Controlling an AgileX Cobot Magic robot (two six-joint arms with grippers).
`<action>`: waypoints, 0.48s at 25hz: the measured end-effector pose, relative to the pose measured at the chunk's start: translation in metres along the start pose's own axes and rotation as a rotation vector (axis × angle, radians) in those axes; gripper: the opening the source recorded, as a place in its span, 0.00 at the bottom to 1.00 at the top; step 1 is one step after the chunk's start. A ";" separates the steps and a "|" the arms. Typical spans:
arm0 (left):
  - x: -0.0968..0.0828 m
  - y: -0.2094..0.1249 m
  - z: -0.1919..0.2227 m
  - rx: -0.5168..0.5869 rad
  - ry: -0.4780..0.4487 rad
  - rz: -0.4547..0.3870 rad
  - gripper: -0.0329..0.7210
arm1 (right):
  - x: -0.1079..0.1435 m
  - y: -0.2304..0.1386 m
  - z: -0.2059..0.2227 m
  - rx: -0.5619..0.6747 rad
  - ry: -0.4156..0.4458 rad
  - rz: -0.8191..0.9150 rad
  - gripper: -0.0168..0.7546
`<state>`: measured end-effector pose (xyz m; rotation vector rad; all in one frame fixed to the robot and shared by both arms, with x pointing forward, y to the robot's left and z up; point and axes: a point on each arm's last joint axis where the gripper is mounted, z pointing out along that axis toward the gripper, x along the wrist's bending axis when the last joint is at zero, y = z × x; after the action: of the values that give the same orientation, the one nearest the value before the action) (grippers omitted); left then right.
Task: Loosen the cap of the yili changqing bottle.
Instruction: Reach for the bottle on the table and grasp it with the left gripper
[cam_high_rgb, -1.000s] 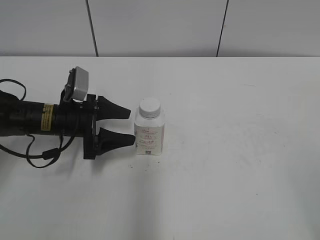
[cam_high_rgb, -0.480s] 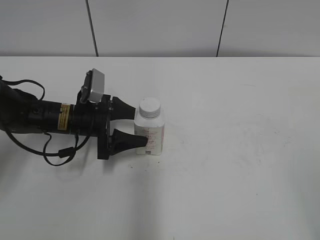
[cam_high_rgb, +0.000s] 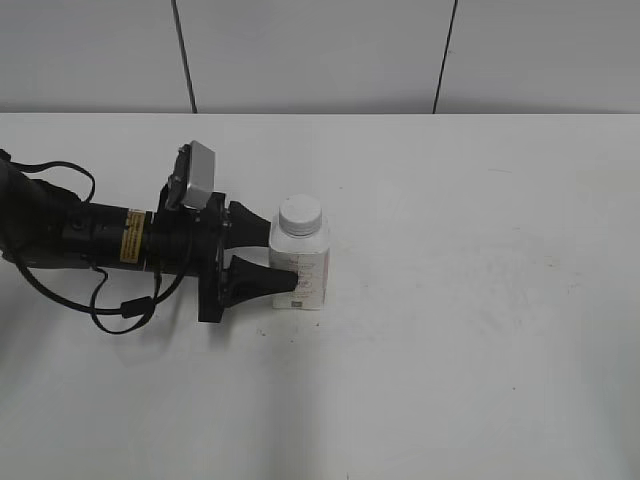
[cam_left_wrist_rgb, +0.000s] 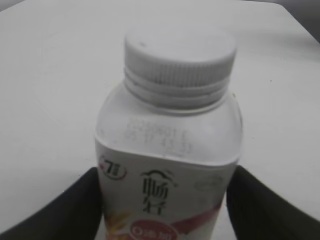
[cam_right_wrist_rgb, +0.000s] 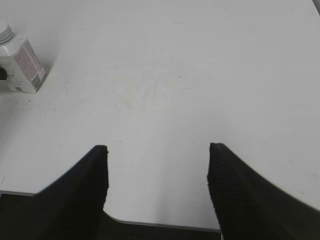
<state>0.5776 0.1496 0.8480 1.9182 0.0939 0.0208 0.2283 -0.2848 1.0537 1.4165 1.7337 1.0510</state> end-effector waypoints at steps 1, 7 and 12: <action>0.000 0.000 0.000 0.004 0.000 0.001 0.62 | 0.000 0.000 0.000 0.000 0.000 0.000 0.67; 0.000 0.000 0.001 0.006 0.005 0.001 0.53 | 0.000 0.000 0.000 0.000 0.000 0.000 0.67; 0.001 0.000 0.001 0.008 0.006 0.001 0.48 | 0.000 0.000 0.000 0.000 0.000 0.000 0.67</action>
<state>0.5782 0.1489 0.8474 1.9263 0.0977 0.0268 0.2283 -0.2848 1.0537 1.4165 1.7337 1.0510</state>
